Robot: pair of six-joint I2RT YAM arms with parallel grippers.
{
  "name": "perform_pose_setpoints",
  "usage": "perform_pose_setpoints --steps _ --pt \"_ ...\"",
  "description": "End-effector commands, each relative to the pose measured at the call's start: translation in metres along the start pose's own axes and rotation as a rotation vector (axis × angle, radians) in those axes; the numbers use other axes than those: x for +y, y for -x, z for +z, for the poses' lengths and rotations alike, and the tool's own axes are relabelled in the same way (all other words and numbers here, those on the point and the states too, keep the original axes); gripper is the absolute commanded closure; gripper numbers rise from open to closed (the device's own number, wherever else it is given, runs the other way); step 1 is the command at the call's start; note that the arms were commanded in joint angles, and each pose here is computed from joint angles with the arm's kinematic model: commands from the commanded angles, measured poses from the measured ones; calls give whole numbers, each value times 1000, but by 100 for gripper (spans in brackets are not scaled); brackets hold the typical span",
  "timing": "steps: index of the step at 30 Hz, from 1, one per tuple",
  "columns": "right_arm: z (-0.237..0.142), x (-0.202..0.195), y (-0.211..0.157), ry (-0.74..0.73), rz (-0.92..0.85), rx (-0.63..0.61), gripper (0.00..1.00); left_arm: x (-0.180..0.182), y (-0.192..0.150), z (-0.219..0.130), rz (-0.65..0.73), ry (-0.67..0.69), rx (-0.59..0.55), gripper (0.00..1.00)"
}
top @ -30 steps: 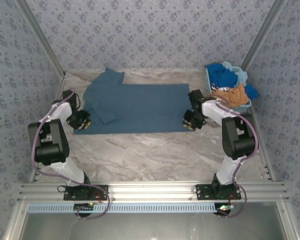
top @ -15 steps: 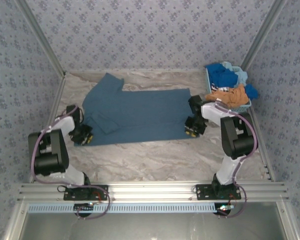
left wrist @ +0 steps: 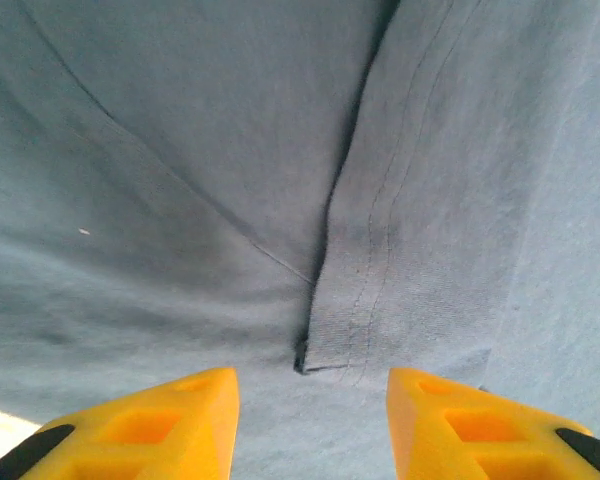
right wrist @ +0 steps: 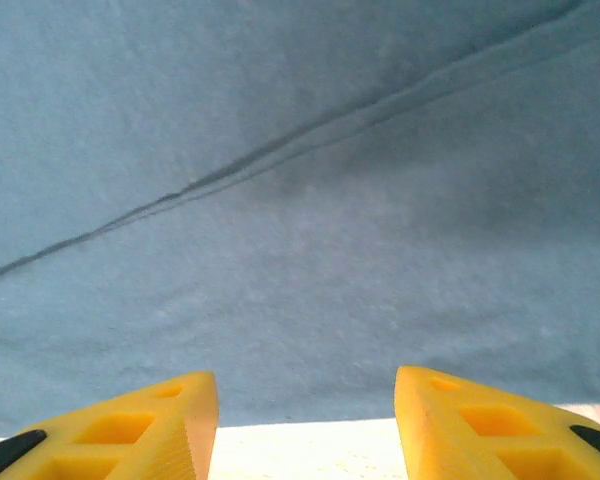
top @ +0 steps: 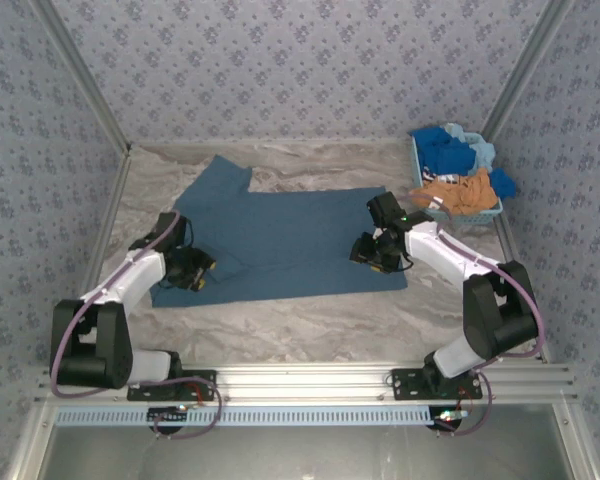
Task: Fold and stack the t-shirts
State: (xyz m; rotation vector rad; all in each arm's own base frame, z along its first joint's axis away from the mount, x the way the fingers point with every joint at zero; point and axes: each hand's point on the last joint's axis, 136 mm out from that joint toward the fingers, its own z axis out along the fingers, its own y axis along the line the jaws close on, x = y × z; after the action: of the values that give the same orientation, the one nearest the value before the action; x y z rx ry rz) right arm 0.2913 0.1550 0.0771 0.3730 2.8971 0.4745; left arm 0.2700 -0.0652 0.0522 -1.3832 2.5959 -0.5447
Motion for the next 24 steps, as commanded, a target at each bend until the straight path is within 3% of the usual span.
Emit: perform_pose_setpoints --steps 1,8,18,24 --pt "-2 28 8 103 -43 -9 47 -14 3 10 -93 -43 10 55" --pt "-2 30 4 107 -34 13 48 -12 -2 27 -71 0 50 63" --pt "-2 22 1 83 -11 27 53 -46 4 19 5 -25 19 100" --pt "-6 23 4 88 -4 28 55 -71 3 23 103 12 26 100"
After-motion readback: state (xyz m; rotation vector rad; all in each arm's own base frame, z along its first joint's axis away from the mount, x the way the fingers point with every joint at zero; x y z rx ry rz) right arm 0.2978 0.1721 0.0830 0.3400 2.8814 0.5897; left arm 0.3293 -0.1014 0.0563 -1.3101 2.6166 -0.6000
